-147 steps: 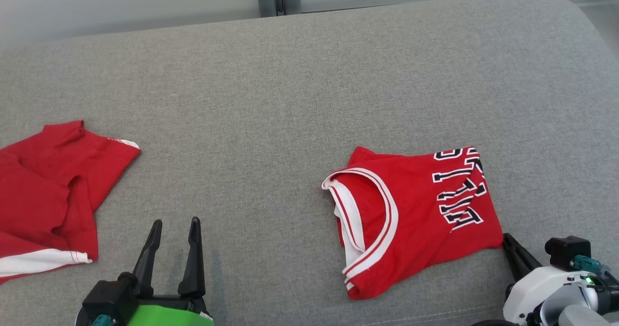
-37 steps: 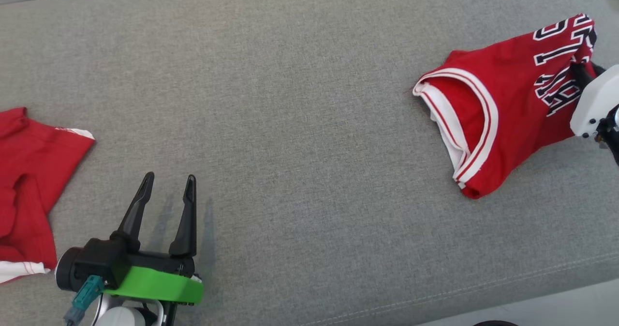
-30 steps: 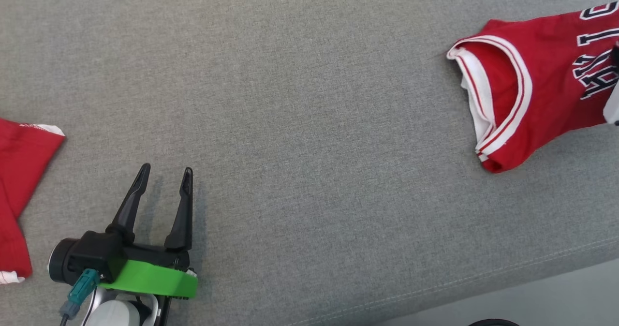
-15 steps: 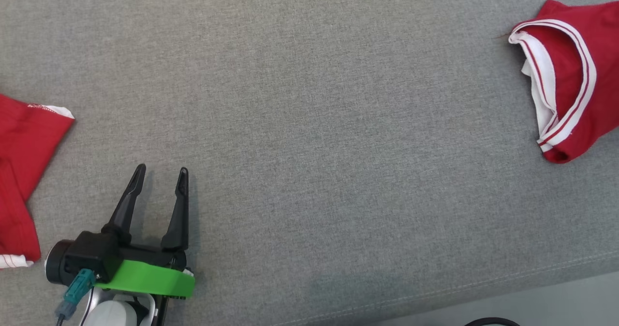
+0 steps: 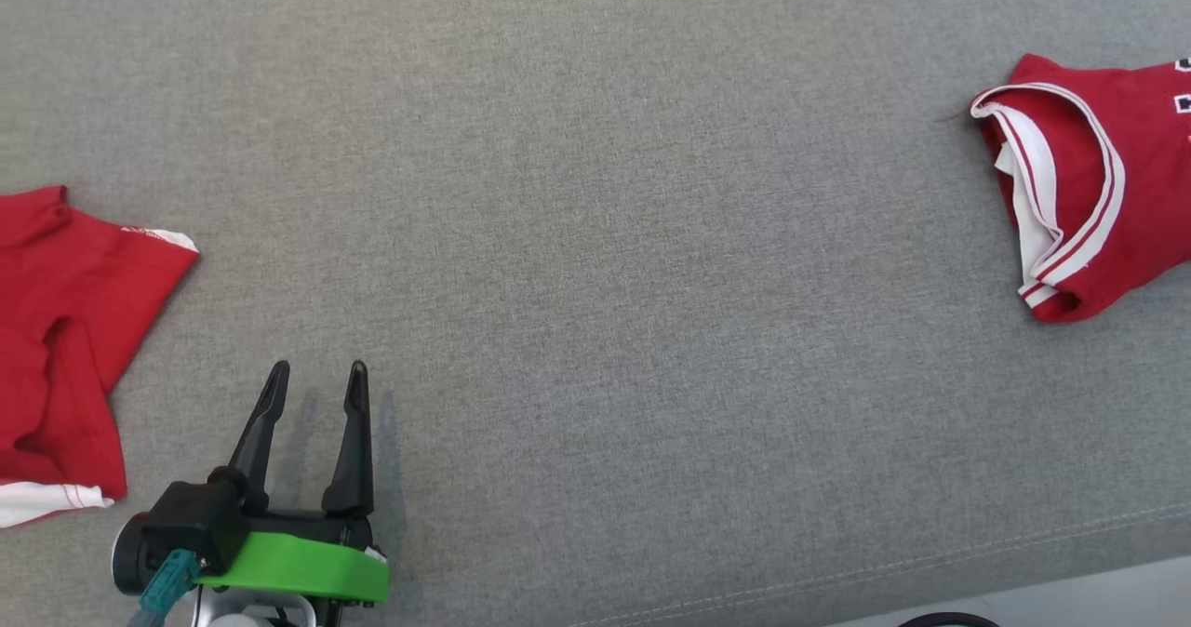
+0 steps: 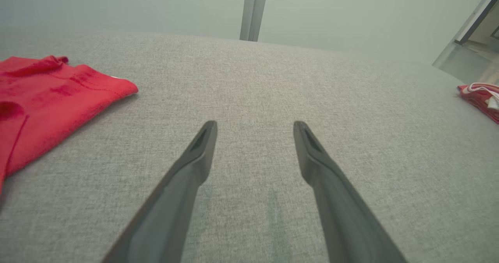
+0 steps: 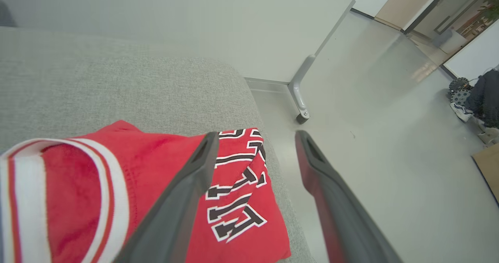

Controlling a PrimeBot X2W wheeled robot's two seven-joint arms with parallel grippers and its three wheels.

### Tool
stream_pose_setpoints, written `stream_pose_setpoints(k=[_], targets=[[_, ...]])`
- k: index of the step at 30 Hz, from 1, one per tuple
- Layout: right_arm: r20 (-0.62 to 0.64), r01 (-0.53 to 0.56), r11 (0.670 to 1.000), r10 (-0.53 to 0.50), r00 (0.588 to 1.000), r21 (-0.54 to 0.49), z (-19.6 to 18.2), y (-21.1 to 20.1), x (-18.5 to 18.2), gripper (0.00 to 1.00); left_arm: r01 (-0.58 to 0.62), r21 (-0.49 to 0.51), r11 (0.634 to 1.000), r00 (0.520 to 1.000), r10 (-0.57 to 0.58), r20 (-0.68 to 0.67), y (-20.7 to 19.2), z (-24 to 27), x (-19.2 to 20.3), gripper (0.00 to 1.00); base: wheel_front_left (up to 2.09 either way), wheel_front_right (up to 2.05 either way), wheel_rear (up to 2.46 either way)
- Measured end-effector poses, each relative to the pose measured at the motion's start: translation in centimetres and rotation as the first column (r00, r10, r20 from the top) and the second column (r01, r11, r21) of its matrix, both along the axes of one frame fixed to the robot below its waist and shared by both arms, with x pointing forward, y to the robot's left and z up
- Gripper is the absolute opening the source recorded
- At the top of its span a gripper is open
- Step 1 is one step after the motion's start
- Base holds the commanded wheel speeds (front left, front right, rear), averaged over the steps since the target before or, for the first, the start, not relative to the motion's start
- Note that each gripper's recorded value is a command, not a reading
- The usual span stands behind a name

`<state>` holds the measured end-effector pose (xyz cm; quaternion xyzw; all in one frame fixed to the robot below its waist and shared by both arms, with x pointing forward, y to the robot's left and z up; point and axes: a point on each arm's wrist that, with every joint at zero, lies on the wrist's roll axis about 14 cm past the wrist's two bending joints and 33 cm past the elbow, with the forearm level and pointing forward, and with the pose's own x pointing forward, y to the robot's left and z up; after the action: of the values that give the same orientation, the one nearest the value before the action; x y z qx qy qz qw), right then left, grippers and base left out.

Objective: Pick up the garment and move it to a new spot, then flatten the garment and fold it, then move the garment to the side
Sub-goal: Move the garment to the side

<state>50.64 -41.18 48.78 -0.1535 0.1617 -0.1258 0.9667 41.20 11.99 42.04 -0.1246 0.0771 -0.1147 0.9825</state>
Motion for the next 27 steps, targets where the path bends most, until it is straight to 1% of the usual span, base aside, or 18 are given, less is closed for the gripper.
stream_pose_setpoints(k=[3, 4, 6, 8, 11, 13, 15, 20, 23, 27], targets=[[0.071, -0.049, 0.999, 0.048, 0.996, 0.008, 1.6, 1.5, 0.3, 1.0, -0.018, -0.007, 1.0, 1.0, 0.019, 0.017, 0.3, 0.9, -0.5, 1.0, 0.0, 0.0, 0.0], [0.113, -0.078, 0.997, 0.077, 0.991, 0.004, 2.7, 2.3, 0.6, 1.0, -0.026, -0.009, 1.0, 0.999, 0.026, 0.021, 0.4, 1.1, -0.7, 1.0, 0.0, 0.0, 0.0], [0.235, -0.134, 0.991, 0.131, 0.963, -0.005, 5.9, 3.8, 1.0, 1.0, -0.045, -0.014, 0.999, 0.998, 0.045, 0.034, 0.8, 1.7, -1.1, 1.0, 0.0, 0.0, 0.0], [0.32, -0.18, 0.984, 0.174, 0.931, -0.009, 7.6, 5.4, 0.3, 1.0, -0.063, -0.015, 0.998, 0.997, 0.064, 0.047, 1.3, 2.3, -1.5, 1.0, 0.0, 0.0, 0.0], [0.381, -0.234, 0.972, 0.211, 0.9, 0.015, 7.1, 8.2, -2.4, 1.0, -0.092, -0.016, 0.996, 0.994, 0.093, 0.053, 2.1, 2.8, -2.4, 1.0, 0.0, 0.0, 0.0], [0.425, -0.268, 0.963, 0.237, 0.874, 0.014, 7.5, 10.1, -4.1, 1.0, -0.112, -0.015, 0.994, 0.992, 0.113, 0.055, 2.7, 3.0, -3.2, 1.0, 0.0, 0.0, 0.0], [0.453, -0.288, 0.957, 0.244, 0.857, 0.028, 7.4, 11.7, -5.9, 1.0, -0.126, -0.012, 0.992, 0.99, 0.126, 0.056, 3.1, 3.2, -4.0, 1.0, 0.0, 0.0, 0.0], [0.479, -0.307, 0.948, 0.23, 0.847, 0.088, 6.2, 14.4, -9.5, 1.0, -0.151, -0.009, 0.988, 0.986, 0.151, 0.069, 3.9, 3.8, -5.2, 1.0, 0.0, 0.0, 0.0], [0.461, -0.327, 0.937, 0.236, 0.855, 0.127, 4.8, 16.1, -10.8, 1.0, -0.179, 0.002, 0.984, 0.981, 0.179, 0.076, 4.9, 4.0, -5.7, 1.0, 0.0, 0.0, 0.0], [0.452, -0.347, 0.925, 0.246, 0.857, 0.154, 4.0, 17.7, -11.9, 1.0, -0.212, 0.005, 0.977, 0.974, 0.211, 0.083, 5.9, 4.2, -6.4, 1.0, 0.0, 0.0, 0.0]])
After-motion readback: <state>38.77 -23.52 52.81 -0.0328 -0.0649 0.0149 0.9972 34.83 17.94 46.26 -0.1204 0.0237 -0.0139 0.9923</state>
